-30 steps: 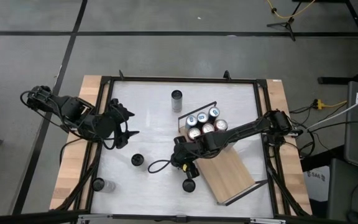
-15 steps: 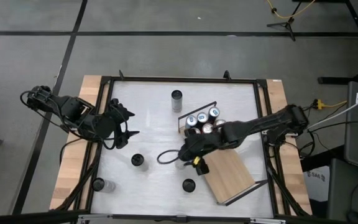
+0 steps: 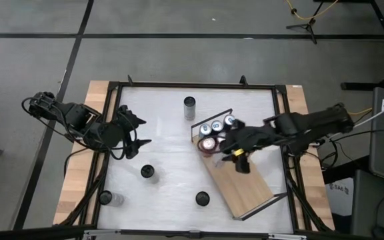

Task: Place canned beverage on shelf
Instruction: Put the white pink soda can on the shelf aligned with the other white pink soda can

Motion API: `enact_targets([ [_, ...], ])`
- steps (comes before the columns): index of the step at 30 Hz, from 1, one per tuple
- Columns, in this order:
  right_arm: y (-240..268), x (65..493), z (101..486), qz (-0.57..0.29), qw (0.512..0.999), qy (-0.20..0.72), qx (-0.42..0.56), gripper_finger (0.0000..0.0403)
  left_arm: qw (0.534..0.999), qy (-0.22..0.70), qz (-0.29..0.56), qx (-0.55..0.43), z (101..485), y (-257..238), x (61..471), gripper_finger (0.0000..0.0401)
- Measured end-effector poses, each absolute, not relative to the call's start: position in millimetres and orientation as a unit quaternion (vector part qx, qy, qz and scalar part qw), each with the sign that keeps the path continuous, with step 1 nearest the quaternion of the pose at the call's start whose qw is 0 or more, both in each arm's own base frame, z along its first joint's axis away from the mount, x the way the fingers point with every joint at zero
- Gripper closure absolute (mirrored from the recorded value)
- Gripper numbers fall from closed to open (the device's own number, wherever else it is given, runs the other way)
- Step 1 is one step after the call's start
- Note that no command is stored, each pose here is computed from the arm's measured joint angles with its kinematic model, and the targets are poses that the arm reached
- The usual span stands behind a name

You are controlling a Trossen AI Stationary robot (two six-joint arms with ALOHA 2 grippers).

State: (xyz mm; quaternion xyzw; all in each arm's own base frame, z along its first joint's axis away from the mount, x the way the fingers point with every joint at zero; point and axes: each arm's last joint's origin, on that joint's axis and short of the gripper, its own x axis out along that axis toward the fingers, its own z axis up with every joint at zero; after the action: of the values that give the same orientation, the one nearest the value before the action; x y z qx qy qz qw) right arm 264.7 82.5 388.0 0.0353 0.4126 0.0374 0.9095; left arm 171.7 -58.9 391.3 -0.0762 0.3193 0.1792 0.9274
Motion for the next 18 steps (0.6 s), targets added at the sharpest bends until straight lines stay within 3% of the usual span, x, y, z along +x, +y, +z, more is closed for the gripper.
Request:
enact_targets([
  [8,96.7,219.6,397.5,-0.041,0.911,0.411,0.003,0.0162,0.927,0.320,0.179,-0.076,391.2,-58.9,171.7,0.0051],
  [18,109.8,225.7,344.1,-0.047,0.906,0.422,-0.003,0.0162,0.927,0.319,0.180,-0.076,391.3,-58.9,171.7,0.0051],
])
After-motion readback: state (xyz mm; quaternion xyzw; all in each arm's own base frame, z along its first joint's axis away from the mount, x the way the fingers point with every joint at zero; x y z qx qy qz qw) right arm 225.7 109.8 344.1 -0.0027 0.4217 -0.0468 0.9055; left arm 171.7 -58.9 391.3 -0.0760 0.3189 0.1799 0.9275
